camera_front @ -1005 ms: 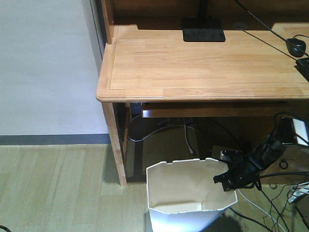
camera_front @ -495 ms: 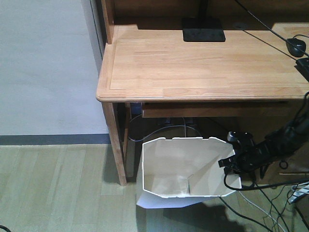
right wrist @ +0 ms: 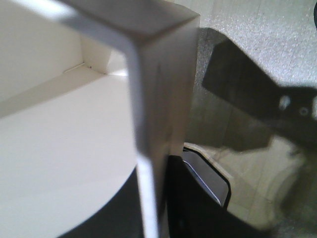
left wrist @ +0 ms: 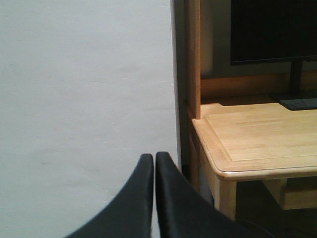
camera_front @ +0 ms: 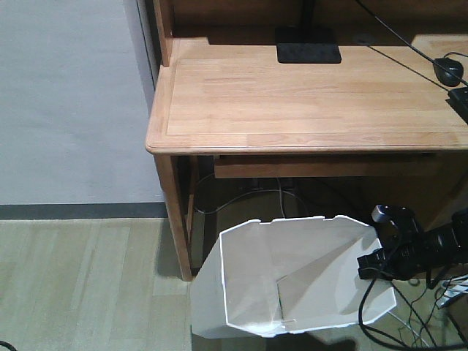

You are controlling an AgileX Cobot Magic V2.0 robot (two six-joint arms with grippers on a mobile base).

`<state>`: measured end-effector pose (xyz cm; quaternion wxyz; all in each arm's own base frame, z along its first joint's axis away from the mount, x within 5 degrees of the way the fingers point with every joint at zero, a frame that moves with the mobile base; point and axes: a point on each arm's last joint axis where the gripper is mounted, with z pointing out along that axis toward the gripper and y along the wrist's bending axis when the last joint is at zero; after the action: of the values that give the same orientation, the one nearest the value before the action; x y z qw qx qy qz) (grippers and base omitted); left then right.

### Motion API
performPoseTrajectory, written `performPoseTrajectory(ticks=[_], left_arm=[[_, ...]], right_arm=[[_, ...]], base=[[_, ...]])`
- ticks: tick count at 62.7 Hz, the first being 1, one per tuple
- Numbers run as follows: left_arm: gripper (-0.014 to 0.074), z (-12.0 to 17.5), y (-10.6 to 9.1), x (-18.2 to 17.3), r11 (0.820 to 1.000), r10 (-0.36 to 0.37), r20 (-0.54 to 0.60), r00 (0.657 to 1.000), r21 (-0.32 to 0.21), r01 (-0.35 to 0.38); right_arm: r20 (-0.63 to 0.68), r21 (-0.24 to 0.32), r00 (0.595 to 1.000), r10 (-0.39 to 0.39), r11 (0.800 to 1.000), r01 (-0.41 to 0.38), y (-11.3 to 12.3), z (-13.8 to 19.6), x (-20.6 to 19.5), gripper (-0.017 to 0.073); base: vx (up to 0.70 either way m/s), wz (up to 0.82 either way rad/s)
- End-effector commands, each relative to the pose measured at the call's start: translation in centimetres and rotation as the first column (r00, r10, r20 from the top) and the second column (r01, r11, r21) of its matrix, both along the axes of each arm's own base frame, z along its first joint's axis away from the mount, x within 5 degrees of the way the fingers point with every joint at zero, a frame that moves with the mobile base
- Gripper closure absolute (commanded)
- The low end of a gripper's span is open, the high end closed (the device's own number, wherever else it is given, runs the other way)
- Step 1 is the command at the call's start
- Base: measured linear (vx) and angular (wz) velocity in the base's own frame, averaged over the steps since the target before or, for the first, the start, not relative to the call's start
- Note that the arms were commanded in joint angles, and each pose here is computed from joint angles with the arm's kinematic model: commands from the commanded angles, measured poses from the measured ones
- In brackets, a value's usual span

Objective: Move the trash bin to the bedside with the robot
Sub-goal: 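Grasp the bin rim with the right gripper and pull it out, then hold the bin with the right gripper while the base turns toward the bed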

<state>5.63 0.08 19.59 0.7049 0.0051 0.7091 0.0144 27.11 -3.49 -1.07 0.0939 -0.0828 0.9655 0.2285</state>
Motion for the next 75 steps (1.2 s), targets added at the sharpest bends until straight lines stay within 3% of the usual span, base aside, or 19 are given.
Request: performPoseTrajectory(ticks=[1, 10, 75], left_arm=[[0.06, 0.32, -0.05, -0.02, 1.0, -0.008, 0.07, 0.998, -0.022, 0.01], [0.06, 0.32, -0.05, -0.02, 1.0, -0.008, 0.07, 0.998, -0.022, 0.01], [0.06, 0.32, -0.05, -0.02, 1.0, -0.008, 0.07, 0.998, -0.022, 0.01]], right_arm=[[0.121, 0.212, 0.991, -0.056, 0.977, 0.029, 1.17, 3.9, 1.57, 0.0564], [0.128, 0.245, 0.99, -0.051, 0.969, 0.019, 1.41, 4.24, 1.59, 0.0564], [0.126, 0.245, 0.991, -0.05, 0.969, 0.017, 1.42, 4.2, 1.57, 0.0564]], base=[[0.0, 0.0], [0.0, 0.0], [-0.02, 0.1]])
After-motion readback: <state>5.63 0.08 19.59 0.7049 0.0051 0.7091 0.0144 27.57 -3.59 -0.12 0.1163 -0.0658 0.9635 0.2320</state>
